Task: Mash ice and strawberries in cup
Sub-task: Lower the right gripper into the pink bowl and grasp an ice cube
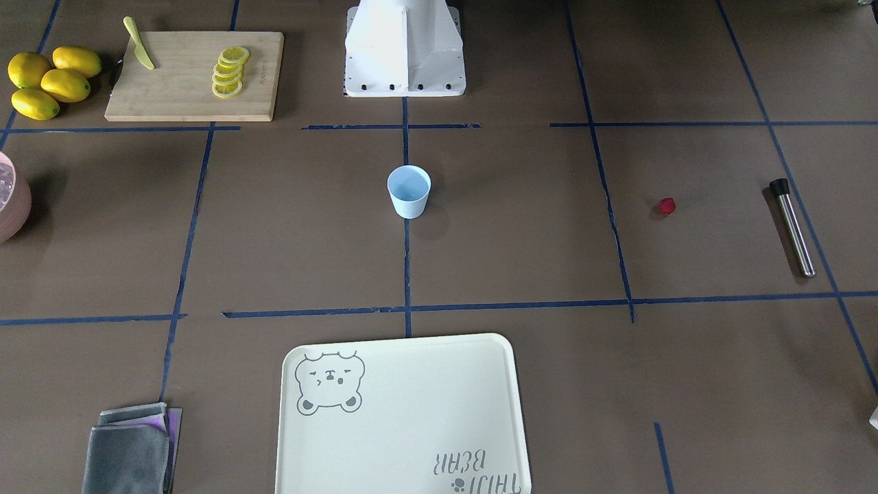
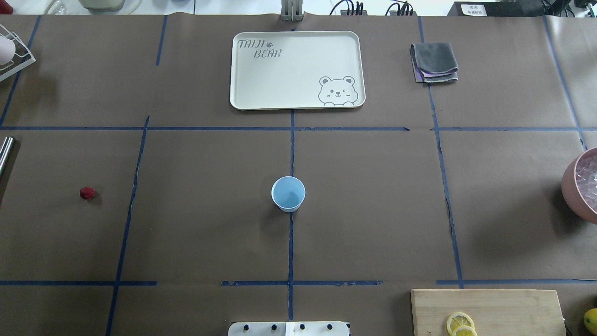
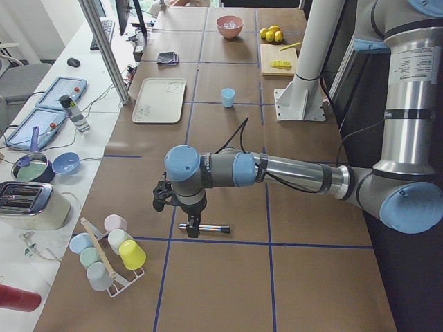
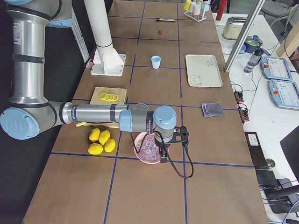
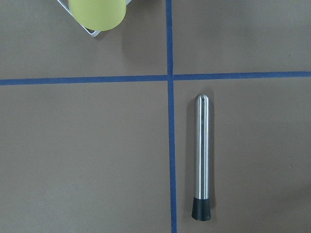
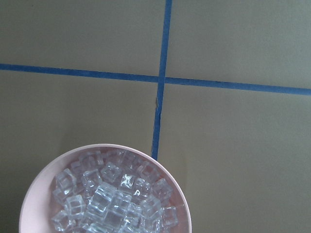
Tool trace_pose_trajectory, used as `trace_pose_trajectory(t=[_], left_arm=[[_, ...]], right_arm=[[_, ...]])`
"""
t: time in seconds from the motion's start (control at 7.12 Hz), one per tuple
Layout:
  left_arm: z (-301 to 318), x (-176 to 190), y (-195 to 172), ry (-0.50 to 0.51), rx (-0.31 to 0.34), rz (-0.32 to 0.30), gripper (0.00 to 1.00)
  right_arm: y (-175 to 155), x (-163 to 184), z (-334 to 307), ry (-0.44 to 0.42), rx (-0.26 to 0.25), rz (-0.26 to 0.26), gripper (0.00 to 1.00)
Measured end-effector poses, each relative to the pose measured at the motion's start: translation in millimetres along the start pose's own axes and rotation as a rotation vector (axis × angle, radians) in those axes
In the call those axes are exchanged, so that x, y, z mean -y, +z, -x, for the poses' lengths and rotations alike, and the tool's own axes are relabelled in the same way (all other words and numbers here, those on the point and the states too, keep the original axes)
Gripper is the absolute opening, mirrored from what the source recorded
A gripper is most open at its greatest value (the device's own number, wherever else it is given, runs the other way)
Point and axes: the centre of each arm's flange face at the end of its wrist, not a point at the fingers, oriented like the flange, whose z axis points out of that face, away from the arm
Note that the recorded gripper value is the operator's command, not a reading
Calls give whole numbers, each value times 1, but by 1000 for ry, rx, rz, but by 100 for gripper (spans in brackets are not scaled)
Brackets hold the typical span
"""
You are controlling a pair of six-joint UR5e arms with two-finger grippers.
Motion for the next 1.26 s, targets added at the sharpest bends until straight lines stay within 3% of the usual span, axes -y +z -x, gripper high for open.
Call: trace_pose_trajectory(t=[0.56, 0.7, 0.98, 1.26], left_arm=[[-5, -3, -1, 13, -6, -9, 100], [-6, -6, -2, 17, -7, -10, 100], [-6, -8, -2, 20, -7, -11, 100], [-7, -8, -2, 23, -7, -13, 100]], right_arm=[[1, -18, 7, 2, 20, 5, 99], [2, -24, 17, 36, 25, 10, 96], [13, -41, 59, 217, 27, 25, 90], [38, -57, 88, 336, 9, 1, 89]])
